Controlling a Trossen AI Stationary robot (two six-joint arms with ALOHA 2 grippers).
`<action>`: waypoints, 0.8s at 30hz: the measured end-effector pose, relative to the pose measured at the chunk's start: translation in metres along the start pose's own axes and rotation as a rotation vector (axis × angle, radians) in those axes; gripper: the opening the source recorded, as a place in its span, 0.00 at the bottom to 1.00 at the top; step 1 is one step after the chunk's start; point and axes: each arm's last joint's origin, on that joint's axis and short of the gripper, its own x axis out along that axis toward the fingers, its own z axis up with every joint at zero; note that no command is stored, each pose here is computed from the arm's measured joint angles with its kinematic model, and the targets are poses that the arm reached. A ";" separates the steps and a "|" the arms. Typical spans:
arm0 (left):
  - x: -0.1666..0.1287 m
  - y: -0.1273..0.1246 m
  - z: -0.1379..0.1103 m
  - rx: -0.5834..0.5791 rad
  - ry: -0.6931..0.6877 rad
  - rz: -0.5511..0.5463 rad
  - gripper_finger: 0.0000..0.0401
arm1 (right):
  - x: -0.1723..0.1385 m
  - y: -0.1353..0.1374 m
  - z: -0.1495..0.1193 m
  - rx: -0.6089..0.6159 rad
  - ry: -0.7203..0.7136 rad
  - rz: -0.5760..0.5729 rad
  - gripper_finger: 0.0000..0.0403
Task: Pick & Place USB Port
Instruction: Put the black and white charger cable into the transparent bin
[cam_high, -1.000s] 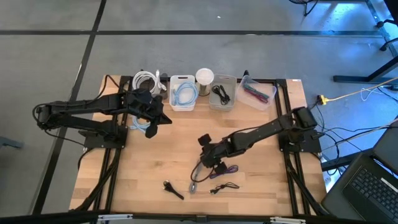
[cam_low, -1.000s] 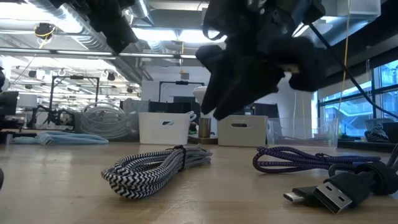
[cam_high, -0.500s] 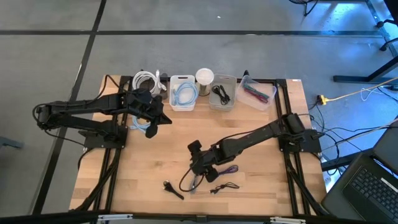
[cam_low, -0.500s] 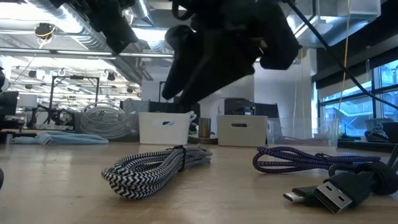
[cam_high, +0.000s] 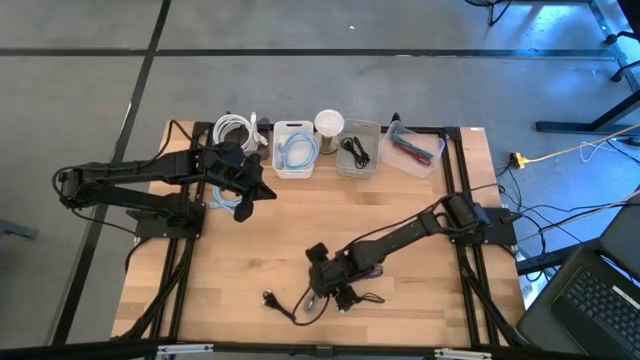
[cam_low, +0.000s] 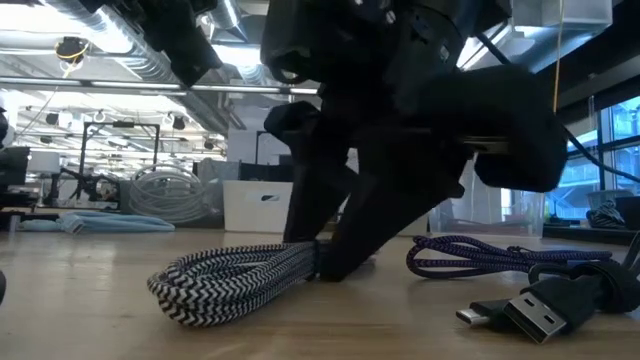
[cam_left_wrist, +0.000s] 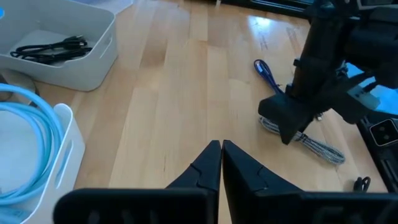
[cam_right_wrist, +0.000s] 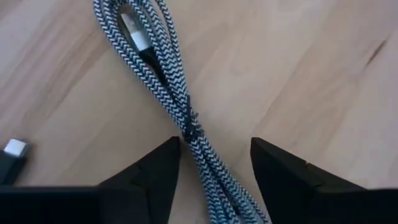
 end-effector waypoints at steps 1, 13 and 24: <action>0.000 0.000 0.000 0.000 0.000 0.000 0.02 | 0.000 0.002 0.001 -0.002 -0.002 -0.003 0.49; 0.000 0.000 0.000 0.000 0.000 0.000 0.03 | -0.010 -0.001 0.010 0.131 0.057 -0.069 0.05; 0.000 0.000 0.000 0.000 0.000 0.000 0.03 | -0.113 -0.068 -0.004 0.387 0.544 -0.416 0.05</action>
